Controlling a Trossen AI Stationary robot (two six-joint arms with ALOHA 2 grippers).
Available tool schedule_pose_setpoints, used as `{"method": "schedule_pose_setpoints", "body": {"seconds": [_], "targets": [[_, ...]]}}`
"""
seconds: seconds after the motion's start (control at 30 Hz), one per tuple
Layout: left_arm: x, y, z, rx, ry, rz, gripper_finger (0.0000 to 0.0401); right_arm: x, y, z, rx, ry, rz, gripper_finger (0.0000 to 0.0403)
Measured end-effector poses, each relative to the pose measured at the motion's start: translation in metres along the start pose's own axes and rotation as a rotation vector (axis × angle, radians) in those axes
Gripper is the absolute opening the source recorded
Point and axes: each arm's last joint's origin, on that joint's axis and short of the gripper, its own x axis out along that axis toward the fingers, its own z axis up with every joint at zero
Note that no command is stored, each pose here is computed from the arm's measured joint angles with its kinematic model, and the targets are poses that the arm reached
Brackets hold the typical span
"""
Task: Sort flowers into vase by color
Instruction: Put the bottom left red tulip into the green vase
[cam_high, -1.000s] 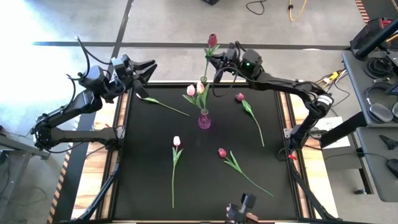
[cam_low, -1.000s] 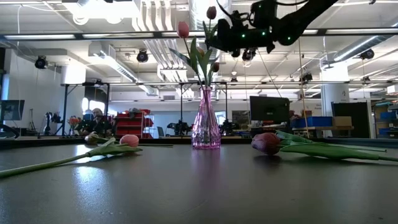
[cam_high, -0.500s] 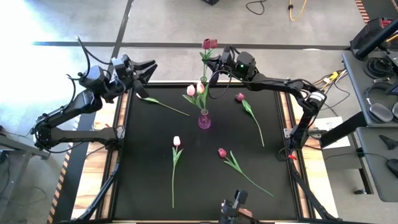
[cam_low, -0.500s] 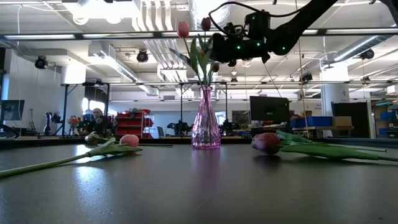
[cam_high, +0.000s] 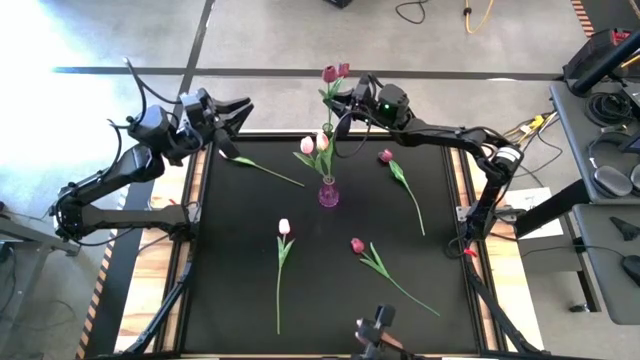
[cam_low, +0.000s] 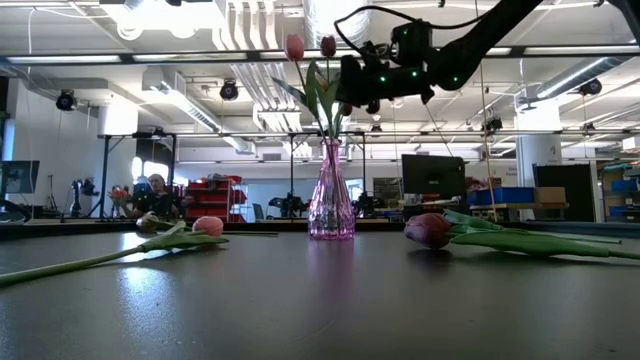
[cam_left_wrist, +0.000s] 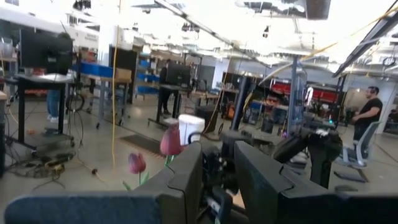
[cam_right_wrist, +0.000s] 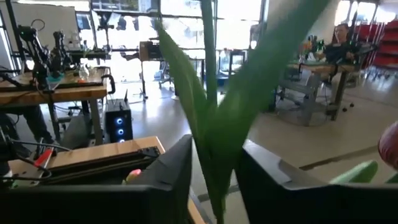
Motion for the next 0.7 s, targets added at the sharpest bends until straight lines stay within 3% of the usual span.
{"method": "schedule_pose_setpoints", "body": {"seconds": [0.37,0.5,0.7], "targets": [[0.001,0.003,-0.02,-0.085,0.119,0.021,0.0078,-0.011,0.005,0.006,0.077,0.139,0.004,0.0181],[-0.005,0.005,-0.028,-0.108,0.104,0.024,0.0078,-0.026,0.009,0.023,0.07,0.193,0.003,0.0184],[-0.016,0.01,-0.056,-0.183,0.073,0.019,0.0077,-0.057,0.018,0.055,-0.003,0.28,-0.101,0.0174]]}}
